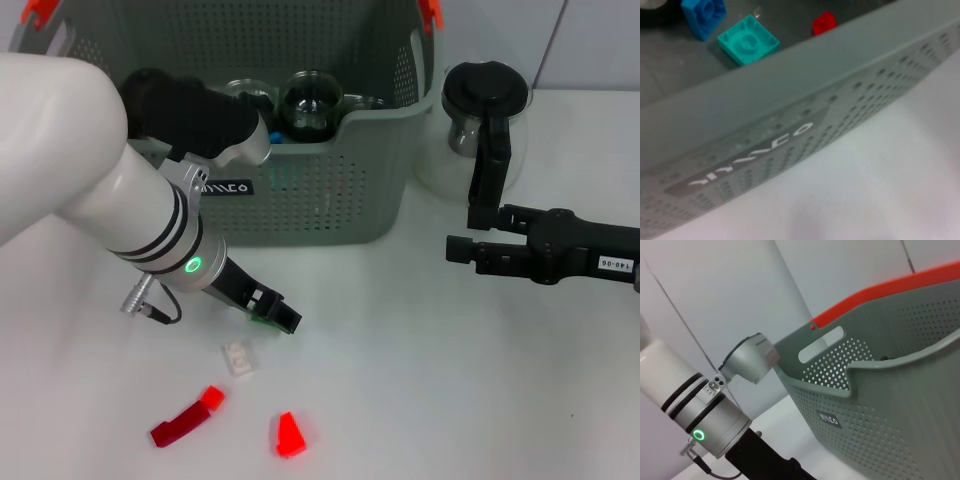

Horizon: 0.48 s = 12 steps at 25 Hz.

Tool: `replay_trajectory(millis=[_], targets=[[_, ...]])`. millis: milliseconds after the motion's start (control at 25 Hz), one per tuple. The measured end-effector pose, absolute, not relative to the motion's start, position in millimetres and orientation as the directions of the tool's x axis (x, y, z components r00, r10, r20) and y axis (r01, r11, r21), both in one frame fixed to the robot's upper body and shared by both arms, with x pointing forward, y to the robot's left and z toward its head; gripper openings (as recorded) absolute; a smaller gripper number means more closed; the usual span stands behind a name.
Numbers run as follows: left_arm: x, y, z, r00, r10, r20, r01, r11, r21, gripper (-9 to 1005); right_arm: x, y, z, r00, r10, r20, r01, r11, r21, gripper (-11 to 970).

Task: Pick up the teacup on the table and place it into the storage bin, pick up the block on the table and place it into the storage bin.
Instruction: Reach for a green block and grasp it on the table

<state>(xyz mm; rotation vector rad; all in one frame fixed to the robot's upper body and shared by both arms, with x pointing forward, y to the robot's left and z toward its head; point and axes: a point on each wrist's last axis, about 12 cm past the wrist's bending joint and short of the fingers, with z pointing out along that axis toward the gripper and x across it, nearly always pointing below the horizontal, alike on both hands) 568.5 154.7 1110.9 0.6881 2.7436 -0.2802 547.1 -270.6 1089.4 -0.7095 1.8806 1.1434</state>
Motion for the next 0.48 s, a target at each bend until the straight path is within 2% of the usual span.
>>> replay_trajectory(millis=[480], targets=[[568.9,151.8,1110.7,-0.841,0.424,-0.336,0.483,0.868,-0.115,806,545.4,-271.7,1088.3,-0.521,-0.052,-0.852,-0.780,0.433,0.451,885]])
